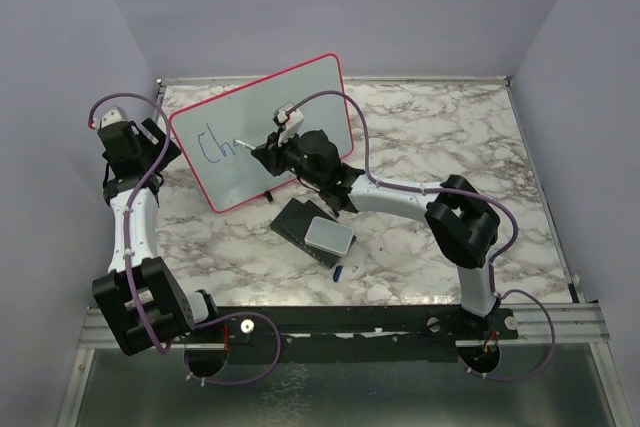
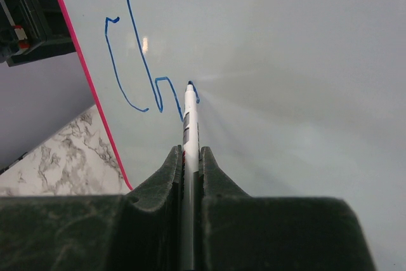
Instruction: Write a sentence on the whiteboard
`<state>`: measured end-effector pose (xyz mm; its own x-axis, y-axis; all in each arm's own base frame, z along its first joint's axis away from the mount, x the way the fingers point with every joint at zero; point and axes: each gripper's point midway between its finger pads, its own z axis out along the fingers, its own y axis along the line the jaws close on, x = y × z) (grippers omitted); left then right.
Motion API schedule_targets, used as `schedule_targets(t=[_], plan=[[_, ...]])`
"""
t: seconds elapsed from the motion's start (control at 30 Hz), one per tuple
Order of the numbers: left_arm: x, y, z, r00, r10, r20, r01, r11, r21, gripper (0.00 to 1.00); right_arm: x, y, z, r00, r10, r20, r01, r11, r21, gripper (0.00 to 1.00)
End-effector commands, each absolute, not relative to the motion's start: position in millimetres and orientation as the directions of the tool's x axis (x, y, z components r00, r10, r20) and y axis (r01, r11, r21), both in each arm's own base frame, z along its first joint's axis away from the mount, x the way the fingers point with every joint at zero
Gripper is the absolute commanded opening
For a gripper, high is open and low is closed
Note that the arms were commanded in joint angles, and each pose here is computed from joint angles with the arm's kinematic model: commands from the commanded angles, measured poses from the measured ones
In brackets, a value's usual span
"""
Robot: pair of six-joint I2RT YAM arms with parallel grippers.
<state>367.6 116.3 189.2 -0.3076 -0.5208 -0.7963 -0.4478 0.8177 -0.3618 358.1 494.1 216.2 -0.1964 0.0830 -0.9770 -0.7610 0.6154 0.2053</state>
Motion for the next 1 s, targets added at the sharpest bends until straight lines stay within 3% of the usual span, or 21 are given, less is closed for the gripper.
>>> schedule_targets(t=[0.0,0.97], plan=[[367.4,112.5,195.5,-0.298,-0.507,-0.809,-0.416,0.831,-0.368,0.83,359.4,495.8,224.9,-0.189,0.094,-0.977,-0.774,0.598,0.207,0.01],[366.8,112.5,195.1,-0.296,-0.507,-0.810,-0.417,0.831,-0.367,0.83,346.9,488.5,177.3,-0.252,-0.014,-0.968,-0.768,0.611,0.192,0.01]])
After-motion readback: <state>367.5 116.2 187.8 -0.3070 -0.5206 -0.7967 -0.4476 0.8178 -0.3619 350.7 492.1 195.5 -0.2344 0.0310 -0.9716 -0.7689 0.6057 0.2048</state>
